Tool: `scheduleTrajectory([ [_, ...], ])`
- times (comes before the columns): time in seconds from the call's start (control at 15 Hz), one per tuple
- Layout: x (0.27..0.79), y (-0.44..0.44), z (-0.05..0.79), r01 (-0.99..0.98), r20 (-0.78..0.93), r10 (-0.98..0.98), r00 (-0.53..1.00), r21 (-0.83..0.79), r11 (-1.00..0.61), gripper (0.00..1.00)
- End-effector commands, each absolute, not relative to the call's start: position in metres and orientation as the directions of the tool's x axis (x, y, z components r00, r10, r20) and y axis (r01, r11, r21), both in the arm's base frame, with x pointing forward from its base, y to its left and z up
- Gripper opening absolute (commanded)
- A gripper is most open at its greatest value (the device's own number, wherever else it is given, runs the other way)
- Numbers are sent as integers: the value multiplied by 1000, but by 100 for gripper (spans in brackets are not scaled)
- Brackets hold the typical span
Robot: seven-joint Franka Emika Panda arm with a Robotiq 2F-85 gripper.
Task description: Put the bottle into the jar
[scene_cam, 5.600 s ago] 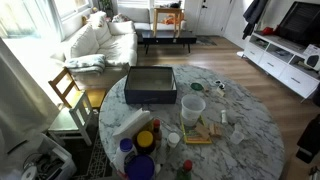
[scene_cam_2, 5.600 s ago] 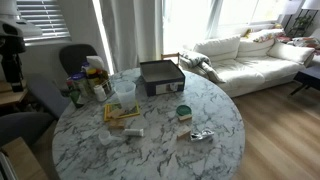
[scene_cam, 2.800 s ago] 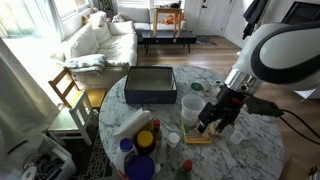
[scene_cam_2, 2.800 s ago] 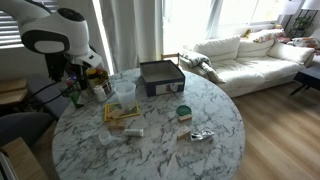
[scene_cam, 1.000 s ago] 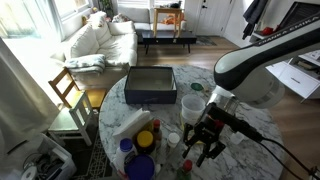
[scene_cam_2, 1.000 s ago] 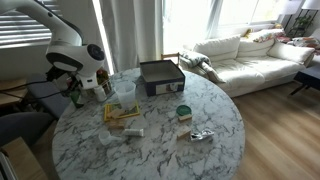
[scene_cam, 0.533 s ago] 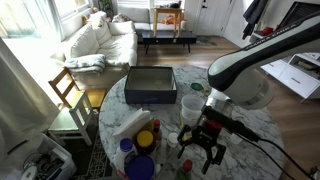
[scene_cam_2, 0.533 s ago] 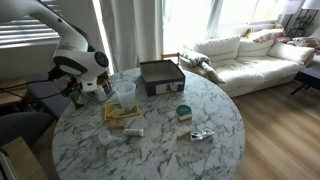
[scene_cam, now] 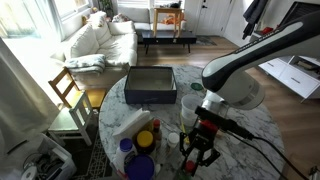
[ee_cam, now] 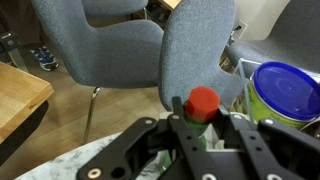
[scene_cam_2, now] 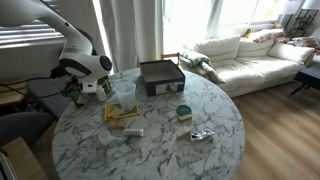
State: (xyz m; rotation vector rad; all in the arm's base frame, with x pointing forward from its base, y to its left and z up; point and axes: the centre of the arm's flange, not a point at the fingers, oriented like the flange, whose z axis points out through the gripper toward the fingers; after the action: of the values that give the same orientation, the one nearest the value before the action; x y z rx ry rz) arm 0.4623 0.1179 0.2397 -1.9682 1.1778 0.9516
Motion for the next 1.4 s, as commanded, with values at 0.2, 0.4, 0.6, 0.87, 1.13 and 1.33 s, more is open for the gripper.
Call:
scheduleTrajectory([
  [0.2,472,105,247,-927,-829,-484,280,-102,-361,8],
  [0.4,471,92,265,-900,-794,-503,341,-122,-418,8],
  [0.6,469,71,288,-830,-779,-446,441,-164,-533,8],
  [0.87,465,52,317,-714,-787,-343,513,-170,-679,8],
  [1.13,466,55,312,-738,-784,-368,501,-164,-655,32],
  [1.33,466,57,314,-726,-784,-361,506,-160,-669,8],
])
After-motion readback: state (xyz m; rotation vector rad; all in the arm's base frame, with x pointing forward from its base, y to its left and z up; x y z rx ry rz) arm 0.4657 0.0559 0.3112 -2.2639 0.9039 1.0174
